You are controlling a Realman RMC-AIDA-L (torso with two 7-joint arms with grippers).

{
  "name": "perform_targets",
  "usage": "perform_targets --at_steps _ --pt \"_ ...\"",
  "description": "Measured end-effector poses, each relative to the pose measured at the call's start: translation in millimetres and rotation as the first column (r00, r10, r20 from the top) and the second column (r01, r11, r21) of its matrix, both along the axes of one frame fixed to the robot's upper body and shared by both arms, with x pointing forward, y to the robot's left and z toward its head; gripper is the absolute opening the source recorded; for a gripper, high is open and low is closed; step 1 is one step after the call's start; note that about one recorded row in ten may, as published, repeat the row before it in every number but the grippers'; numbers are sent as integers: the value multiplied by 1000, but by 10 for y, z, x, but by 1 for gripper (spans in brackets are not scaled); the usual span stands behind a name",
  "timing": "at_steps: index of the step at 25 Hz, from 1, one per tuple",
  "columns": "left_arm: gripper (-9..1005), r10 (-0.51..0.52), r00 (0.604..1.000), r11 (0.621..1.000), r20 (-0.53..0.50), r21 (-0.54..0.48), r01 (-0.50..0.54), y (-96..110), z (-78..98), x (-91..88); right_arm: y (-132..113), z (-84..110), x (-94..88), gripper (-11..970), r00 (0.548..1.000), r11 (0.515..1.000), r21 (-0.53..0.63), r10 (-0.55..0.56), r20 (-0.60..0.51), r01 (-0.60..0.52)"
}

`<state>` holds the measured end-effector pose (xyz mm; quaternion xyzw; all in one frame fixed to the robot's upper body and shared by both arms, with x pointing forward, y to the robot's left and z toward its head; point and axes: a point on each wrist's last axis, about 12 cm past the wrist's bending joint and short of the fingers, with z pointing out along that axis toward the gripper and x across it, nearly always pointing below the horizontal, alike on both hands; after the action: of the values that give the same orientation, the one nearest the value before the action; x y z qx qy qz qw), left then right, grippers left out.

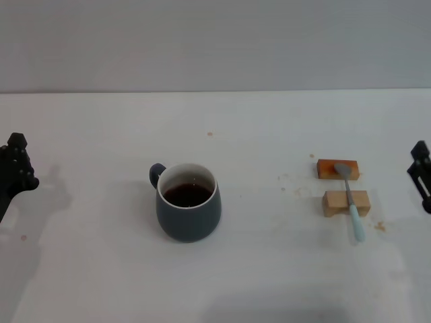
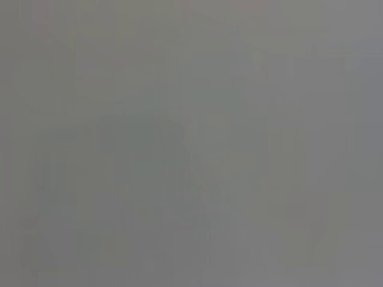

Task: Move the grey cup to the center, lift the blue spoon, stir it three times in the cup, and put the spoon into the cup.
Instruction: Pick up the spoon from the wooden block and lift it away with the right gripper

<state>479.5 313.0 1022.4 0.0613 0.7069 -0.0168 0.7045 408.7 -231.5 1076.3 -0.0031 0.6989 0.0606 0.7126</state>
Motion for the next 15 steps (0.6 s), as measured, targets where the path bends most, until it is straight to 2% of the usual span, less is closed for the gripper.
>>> perform_targets --at_steps 15 --pt "-3 -8 1000 1000 17 7 7 2 58 17 181 -165 -74 736 996 998 4 70 -51 -70"
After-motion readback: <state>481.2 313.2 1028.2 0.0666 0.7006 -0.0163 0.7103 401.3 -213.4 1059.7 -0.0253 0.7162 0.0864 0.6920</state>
